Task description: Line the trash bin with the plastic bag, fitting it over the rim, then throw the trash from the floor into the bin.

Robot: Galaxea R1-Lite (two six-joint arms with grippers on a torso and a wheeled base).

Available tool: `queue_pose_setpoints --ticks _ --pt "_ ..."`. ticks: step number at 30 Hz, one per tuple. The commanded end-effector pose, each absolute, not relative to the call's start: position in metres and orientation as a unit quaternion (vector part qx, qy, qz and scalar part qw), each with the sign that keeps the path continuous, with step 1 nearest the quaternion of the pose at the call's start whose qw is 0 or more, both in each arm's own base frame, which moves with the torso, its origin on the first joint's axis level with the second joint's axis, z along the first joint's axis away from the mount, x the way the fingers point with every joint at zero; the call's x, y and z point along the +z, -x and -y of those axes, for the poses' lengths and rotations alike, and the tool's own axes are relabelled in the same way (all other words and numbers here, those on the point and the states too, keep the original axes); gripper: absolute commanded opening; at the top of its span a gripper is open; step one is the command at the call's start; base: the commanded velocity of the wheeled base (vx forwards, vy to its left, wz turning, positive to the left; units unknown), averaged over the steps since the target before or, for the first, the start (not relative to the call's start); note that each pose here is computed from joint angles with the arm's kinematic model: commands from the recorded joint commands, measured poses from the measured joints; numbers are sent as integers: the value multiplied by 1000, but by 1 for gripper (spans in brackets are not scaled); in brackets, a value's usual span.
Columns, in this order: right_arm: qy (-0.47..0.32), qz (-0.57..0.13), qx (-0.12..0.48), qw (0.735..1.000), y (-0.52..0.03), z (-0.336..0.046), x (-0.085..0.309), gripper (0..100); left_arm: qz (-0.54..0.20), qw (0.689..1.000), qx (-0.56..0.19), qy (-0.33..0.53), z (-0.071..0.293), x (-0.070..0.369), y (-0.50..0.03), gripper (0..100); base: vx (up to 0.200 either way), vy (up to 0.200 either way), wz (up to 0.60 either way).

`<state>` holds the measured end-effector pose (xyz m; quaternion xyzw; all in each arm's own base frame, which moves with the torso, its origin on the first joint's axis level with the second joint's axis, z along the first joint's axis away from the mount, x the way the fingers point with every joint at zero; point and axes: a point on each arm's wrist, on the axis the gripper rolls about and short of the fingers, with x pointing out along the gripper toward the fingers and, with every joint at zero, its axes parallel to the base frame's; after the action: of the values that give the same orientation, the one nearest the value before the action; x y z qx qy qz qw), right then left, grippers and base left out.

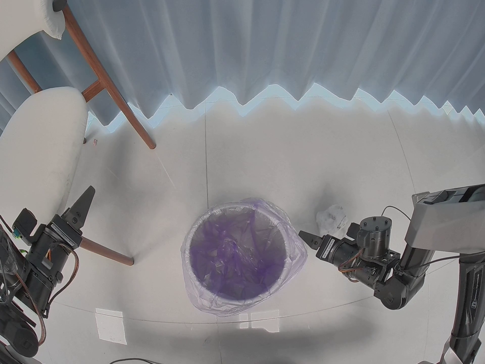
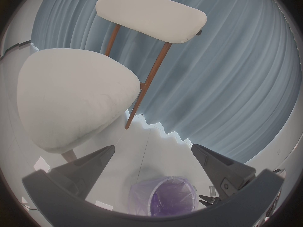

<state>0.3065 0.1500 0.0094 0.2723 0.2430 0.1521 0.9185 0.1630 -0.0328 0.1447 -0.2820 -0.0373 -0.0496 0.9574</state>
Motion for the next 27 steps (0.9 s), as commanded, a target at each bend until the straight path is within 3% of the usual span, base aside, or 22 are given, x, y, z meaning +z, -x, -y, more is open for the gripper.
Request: queue_pose_setpoints --ticks 1,27 --pt "-269 -248 162 916 -304 -158 7 100 27 958 -50 281 34 141 -162 100 0 0 0" --pt "-280 -226 149 921 -350 -162 -21 100 29 958 -42 281 33 141 -161 100 0 0 0"
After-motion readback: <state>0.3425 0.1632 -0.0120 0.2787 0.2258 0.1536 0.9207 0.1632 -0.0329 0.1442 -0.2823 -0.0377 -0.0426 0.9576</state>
